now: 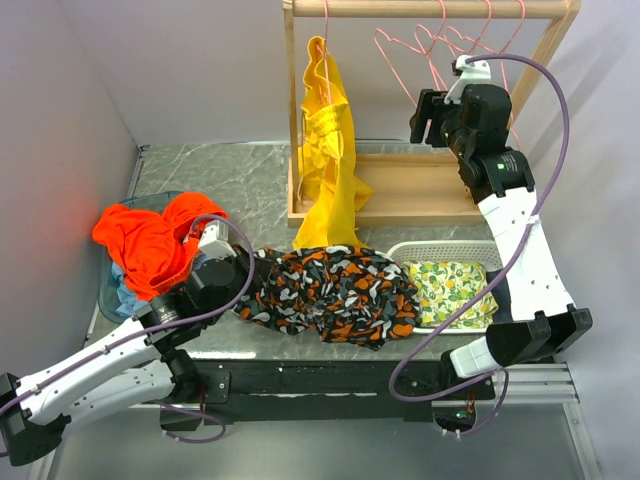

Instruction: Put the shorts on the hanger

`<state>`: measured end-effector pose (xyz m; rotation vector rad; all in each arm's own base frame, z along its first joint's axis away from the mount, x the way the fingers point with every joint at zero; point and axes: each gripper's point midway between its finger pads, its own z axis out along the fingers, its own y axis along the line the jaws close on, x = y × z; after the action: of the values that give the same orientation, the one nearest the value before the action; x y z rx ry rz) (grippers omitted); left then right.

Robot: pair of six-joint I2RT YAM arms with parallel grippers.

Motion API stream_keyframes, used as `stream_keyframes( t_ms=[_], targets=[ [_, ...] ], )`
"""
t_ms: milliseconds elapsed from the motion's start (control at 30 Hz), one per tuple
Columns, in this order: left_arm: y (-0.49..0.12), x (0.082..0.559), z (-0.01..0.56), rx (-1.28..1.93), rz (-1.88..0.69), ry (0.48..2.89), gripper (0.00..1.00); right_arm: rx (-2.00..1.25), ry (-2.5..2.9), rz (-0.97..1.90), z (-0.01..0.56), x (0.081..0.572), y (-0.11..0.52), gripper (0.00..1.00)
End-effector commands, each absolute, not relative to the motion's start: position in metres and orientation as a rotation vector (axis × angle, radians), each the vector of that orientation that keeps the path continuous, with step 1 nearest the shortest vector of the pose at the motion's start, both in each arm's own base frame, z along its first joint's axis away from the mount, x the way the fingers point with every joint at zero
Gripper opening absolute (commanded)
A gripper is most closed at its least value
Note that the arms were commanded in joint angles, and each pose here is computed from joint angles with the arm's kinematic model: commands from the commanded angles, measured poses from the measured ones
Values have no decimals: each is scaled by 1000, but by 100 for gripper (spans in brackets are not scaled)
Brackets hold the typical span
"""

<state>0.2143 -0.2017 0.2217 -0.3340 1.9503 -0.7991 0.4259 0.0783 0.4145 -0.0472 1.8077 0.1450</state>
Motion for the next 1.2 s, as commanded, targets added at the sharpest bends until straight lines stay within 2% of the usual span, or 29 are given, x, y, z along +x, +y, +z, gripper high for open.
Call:
stream_keyframes(
  t_ms=[0,500,867,967,1167],
  targets=[
    [-200,219,247,-324,-811,1889,15,-90,1646,203,465,414,84,76],
    [-200,223,256,-267,-761,1897,17,-20,1618,90,468,440,55,78],
    [-195,222,268,-271,-760,1890,17,-51,1679,118,439,475,46,77],
    [-192,222,270,-279,-761,1884,17,-74,1698,153,436,478,53,70],
    [-193,221,270,-283,-774,1883,17,-79,1704,191,436,477,59,49]
  ],
)
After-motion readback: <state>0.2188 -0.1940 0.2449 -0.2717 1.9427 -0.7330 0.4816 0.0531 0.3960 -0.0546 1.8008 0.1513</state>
